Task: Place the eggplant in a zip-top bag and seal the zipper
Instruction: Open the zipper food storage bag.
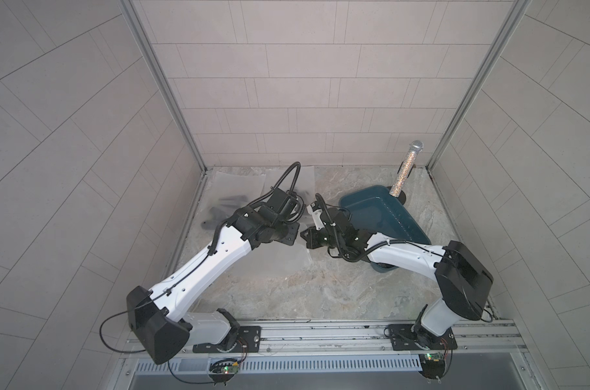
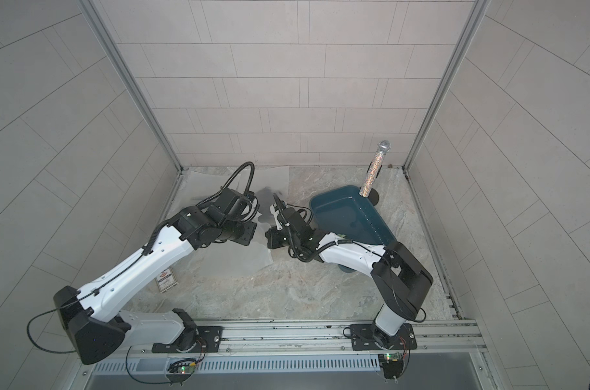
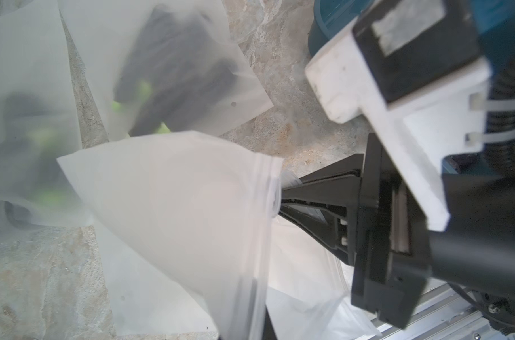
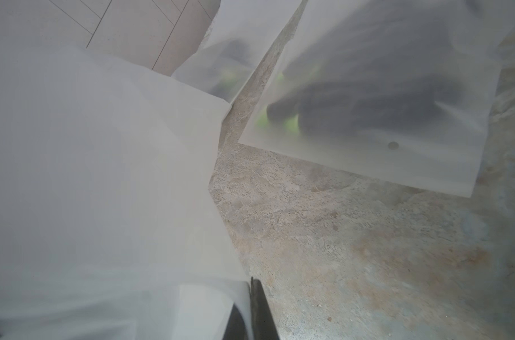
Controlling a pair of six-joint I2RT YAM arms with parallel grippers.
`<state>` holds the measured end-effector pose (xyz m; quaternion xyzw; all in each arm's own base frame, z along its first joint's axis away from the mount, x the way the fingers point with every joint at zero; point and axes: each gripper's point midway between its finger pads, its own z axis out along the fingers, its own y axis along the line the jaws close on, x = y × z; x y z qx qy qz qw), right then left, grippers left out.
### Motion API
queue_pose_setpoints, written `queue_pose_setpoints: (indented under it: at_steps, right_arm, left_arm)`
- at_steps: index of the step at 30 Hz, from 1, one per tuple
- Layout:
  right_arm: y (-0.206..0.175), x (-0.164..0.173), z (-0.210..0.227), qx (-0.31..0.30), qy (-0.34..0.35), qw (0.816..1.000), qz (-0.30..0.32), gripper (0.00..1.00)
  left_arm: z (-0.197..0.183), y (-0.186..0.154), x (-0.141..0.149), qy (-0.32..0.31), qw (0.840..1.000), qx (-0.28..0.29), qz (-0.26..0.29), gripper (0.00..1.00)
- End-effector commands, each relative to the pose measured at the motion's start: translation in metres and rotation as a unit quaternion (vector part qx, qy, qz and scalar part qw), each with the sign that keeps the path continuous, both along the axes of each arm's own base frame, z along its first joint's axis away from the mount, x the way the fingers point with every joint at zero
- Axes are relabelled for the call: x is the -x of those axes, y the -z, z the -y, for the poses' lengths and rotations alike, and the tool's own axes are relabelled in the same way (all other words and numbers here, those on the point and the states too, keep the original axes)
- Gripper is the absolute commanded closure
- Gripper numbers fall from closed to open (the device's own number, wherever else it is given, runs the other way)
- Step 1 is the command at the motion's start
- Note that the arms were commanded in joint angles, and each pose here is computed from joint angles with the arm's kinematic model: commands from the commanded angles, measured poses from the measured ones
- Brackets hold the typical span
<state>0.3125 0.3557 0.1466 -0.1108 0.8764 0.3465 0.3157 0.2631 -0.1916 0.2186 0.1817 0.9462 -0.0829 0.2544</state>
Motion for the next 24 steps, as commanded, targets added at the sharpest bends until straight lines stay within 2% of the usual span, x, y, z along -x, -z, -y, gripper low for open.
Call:
queue_pose_setpoints:
  at_steps: [1, 4, 11, 17, 24]
  right_arm:
    - [0.024, -0.001, 0.014, 0.015, 0.032, 0.999, -0.021, 1.0]
    - [0.044, 0.006, 0.027, 0.04, 0.038, 0.998, -0.031, 1.0]
    - [0.075, 0.019, 0.057, 0.065, 0.054, 0.995, -0.052, 0.99]
    - [0.056, 0.023, 0.077, 0.065, 0.05, 0.996, -0.039, 0.73]
    - [0.002, 0.018, 0.121, 0.077, 0.073, 0.994, 0.018, 0.55]
  left_arm:
    - [0.003, 0.027, 0.004, 0.025, 0.998, -0.035, -0.049, 0.98]
    - [0.017, 0.049, 0.004, 0.039, 0.994, -0.032, -0.093, 0.98]
    - [0.043, 0.08, -0.009, 0.037, 0.993, -0.001, -0.116, 0.98]
    - [0.053, 0.095, -0.016, 0.036, 0.991, 0.003, -0.126, 0.98]
    - [0.058, 0.099, -0.021, 0.034, 0.991, 0.009, -0.127, 0.98]
